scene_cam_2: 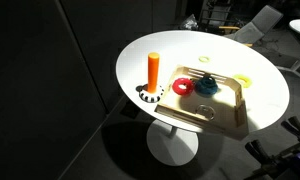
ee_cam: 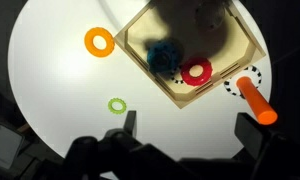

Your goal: Put the blue circular object on the table

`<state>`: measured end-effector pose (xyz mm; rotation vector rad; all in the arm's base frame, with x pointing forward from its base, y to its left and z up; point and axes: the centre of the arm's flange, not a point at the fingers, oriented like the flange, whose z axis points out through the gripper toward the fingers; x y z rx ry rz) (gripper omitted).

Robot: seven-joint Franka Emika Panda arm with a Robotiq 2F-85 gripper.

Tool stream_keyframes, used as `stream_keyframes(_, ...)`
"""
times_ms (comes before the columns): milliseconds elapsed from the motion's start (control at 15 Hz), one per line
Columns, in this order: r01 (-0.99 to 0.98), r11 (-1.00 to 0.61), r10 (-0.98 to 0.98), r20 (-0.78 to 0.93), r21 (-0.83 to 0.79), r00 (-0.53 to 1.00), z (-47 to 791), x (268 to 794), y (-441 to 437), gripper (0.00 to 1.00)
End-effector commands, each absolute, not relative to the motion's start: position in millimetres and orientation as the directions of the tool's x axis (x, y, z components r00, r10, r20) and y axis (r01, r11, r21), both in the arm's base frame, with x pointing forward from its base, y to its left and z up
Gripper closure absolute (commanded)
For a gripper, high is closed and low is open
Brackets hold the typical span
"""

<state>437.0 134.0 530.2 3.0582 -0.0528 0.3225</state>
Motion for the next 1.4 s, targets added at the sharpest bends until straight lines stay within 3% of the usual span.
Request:
stream_keyframes(0,-0.041,-0.997,-0.027,0.211,0.062,0.977,530.8,437.1,134.0,0.00)
stream_keyframes(667,-0.124,-0.991,-0.113,0.209,0.039,0.971,528.1,460.4,107.1,0.00)
stream_keyframes(1333,-0.193,-0.978,-0.196,0.027,-0.085,0.980,449.7,481.1,103.3,0.00)
